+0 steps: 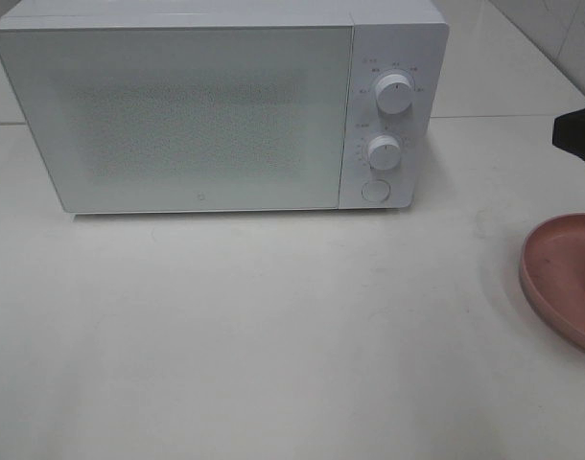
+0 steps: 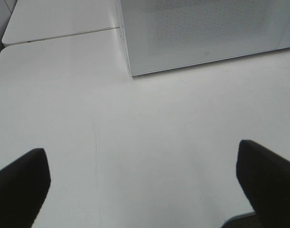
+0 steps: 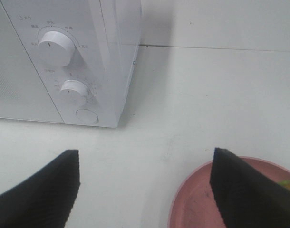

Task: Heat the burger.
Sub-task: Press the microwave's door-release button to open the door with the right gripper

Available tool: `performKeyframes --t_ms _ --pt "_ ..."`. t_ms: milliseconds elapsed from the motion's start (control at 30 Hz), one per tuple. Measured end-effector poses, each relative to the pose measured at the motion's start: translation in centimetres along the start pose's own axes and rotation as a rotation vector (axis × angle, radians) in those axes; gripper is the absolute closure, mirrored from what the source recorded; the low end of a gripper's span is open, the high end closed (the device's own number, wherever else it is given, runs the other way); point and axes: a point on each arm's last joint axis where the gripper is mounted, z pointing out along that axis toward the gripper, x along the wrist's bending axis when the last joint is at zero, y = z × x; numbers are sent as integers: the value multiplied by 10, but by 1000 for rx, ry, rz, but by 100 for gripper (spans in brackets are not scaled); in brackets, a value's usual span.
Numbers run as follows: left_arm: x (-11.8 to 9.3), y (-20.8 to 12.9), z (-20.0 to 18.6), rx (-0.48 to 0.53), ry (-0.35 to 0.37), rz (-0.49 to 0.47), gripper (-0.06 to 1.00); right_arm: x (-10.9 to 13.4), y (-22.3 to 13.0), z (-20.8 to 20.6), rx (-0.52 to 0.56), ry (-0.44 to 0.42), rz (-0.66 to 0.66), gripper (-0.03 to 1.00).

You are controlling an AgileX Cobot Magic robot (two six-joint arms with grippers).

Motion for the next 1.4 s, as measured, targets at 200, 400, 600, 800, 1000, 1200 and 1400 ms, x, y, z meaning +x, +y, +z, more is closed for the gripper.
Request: performKeyframes --t_ms 200,400,600,800,1000,1200,1400 --pt "0 0 0 0 0 0 -5 0 1 20 -14 -1 2 21" --pt "0 0 0 0 0 0 -5 0 2 38 -53 1 1 21" --pt "0 0 0 0 0 0 -5 0 7 54 -133 5 -28 21" --pt "0 0 0 0 0 0 -5 -1 5 71 -188 4 -51 21" --pt "0 0 0 0 0 0 -5 -1 -14 79 -265 -14 -26 21" --pt "0 0 0 0 0 0 -5 15 -34 85 -283 -13 -74 21" --pt "0 0 0 0 0 0 -5 30 -45 88 -297 -6 -95 21"
